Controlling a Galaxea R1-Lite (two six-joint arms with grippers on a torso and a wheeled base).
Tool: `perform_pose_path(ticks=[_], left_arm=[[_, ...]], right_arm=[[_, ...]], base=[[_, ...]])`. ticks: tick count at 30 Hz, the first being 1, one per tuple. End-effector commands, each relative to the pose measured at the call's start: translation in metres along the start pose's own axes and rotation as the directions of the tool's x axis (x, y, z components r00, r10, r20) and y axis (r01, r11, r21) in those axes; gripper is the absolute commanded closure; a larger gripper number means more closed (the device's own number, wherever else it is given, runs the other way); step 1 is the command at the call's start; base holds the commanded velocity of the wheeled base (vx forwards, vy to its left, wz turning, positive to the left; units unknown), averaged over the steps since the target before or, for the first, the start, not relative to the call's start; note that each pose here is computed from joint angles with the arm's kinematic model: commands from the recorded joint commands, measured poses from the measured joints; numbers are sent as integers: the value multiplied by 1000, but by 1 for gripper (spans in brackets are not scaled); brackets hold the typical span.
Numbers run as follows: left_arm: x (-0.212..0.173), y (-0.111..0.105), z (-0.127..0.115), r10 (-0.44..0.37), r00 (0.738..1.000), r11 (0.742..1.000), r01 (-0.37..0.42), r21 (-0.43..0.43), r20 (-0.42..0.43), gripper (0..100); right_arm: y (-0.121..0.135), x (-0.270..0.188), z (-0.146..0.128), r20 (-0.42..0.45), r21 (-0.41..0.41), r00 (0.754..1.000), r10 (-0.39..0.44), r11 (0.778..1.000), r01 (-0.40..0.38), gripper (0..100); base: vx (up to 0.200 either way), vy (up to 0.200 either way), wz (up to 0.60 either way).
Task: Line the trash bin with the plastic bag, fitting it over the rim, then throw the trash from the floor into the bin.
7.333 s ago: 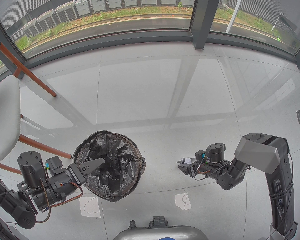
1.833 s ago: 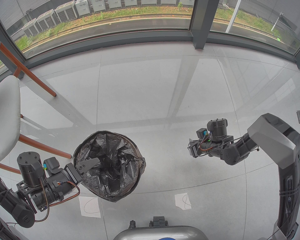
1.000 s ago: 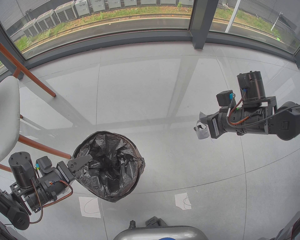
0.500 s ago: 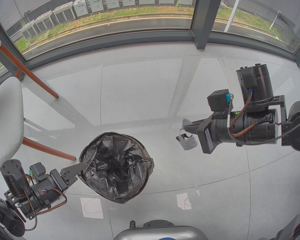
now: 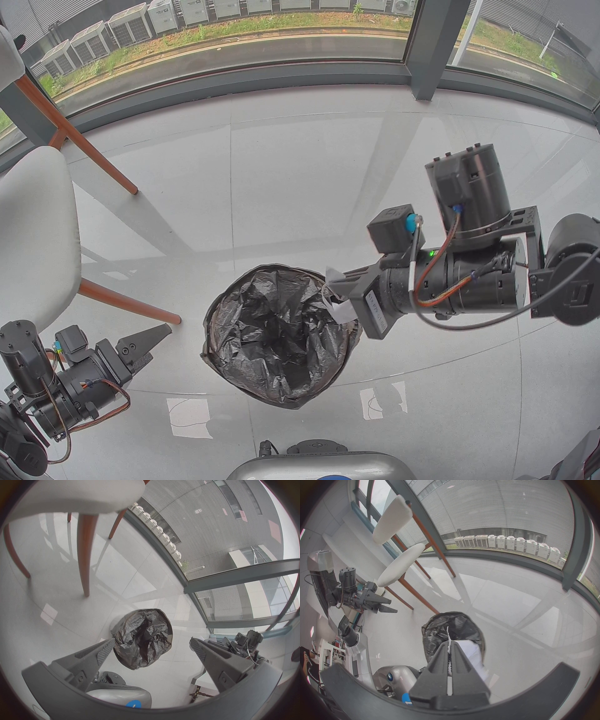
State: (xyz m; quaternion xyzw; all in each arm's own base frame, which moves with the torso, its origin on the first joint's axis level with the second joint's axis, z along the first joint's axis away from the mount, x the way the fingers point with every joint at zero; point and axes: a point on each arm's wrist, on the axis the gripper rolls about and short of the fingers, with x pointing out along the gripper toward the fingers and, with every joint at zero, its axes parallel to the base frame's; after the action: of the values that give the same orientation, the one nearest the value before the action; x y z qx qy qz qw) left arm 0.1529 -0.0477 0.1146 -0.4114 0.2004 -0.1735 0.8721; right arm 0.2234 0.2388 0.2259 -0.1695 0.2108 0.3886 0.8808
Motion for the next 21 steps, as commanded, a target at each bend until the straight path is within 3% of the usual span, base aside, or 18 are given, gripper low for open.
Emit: perform_pose_path(ticks=[1, 4, 13, 14, 21], left_arm=[[-1, 1, -2, 9, 1000, 999, -9, 33, -2, 0], [-1, 2, -1, 16, 1000, 997, -16, 81, -1, 0], [-1, 2, -1, 16, 1000, 996, -16, 83, -1, 0], [-1, 2, -1, 16, 1000, 996, -16, 83, -1, 0], [-2, 2, -1, 14, 1000, 996, -14, 87, 4, 0]], right_arm=[[2, 16, -7, -39, -3, 999, 8, 1000, -8, 100], [2, 18, -8, -47, -3, 999, 8, 1000, -8, 100], [6, 20, -17, -83, -8, 996, 18, 1000, -19, 100], [6, 20, -18, -86, -6, 996, 18, 1000, -19, 0], [8, 19, -16, -51, -11, 998, 20, 1000, -21, 0]], base=[[0, 0, 0], [0, 0, 0], [0, 0, 0], [0, 0, 0], [0, 0, 0]])
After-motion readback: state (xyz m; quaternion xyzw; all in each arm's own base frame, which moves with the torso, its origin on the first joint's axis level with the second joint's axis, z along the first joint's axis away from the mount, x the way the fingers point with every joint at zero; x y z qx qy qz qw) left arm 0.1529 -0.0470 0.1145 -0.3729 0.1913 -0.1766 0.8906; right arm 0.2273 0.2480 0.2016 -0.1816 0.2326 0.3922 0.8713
